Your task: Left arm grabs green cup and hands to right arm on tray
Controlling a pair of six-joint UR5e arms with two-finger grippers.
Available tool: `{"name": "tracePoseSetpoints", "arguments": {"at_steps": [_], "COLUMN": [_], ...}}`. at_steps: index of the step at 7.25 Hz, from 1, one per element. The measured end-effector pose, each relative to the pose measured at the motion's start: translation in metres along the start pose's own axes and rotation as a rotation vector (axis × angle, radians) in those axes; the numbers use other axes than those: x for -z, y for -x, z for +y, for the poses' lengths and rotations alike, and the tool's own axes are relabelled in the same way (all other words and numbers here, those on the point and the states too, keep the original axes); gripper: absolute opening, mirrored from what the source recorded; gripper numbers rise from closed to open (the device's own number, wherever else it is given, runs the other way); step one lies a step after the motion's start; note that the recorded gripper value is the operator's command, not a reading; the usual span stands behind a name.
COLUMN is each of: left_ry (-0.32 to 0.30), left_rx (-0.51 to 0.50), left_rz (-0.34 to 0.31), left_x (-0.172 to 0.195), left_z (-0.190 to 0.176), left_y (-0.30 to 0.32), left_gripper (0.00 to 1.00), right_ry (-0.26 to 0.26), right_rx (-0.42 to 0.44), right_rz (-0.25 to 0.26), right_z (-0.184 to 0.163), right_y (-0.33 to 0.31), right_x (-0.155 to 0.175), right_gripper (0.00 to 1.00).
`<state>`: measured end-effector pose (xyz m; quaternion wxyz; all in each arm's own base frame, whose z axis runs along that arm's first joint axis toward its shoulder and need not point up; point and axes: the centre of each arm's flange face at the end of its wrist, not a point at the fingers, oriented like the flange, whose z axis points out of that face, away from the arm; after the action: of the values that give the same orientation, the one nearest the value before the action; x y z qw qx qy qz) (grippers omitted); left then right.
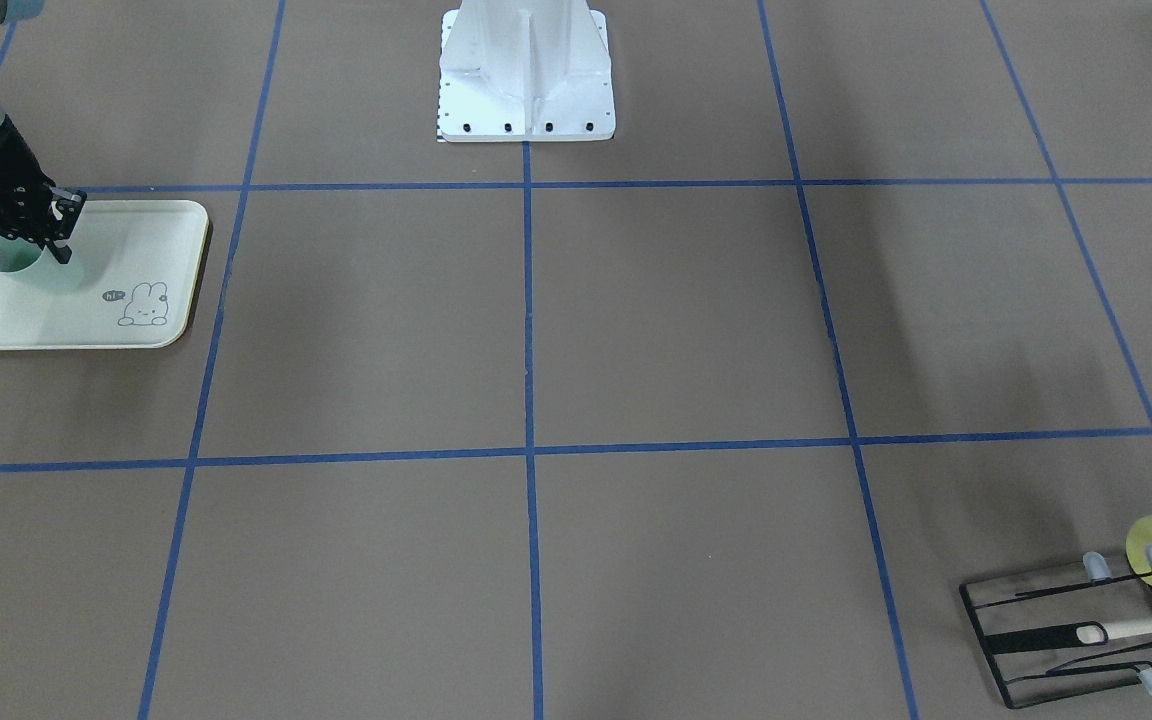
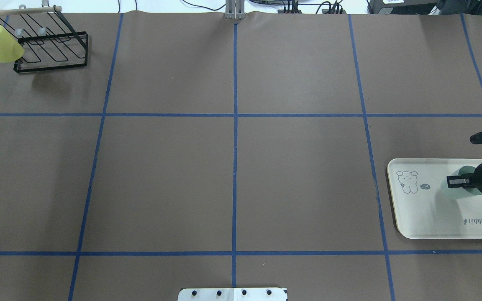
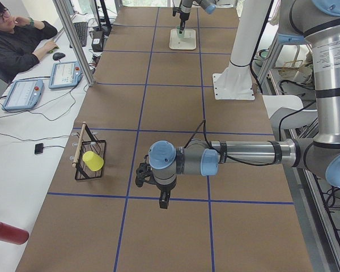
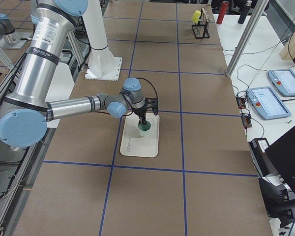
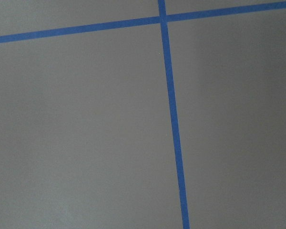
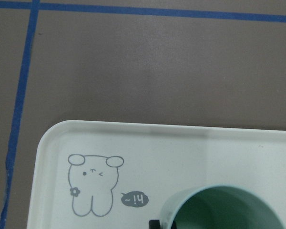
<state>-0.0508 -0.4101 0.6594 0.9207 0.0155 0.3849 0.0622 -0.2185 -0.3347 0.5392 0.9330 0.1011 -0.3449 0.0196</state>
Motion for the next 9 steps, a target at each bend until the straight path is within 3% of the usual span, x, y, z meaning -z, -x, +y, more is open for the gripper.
{"name": "tracePoseSetpoints", "arguments": {"at_steps": [3, 7, 9], "left_ry": [0.000, -0.004, -0.005], "left_rx": [-0.001, -0.005, -0.006], "left_rz": [0.000, 0.000, 0.001], "left_x": [0.000, 0.002, 0.002], "left_z": [-0.002, -0.005, -0.005], "left_y": [-0.001, -0.002, -0.002], "left_gripper": [1.00, 1.00, 1.00], "right_ry": [-0.032, -0.053, -0.029], "right_rx": [0.017, 0.029, 0.073], "right_rz": [0.010, -0.039, -0.036], "right_z": [-0.008, -0.029, -0.051], "right_y": [0.012, 0.004, -0.028], "right_x": [-0.012, 0.022, 0.045], "right_gripper": [1.00, 1.00, 1.00]}}
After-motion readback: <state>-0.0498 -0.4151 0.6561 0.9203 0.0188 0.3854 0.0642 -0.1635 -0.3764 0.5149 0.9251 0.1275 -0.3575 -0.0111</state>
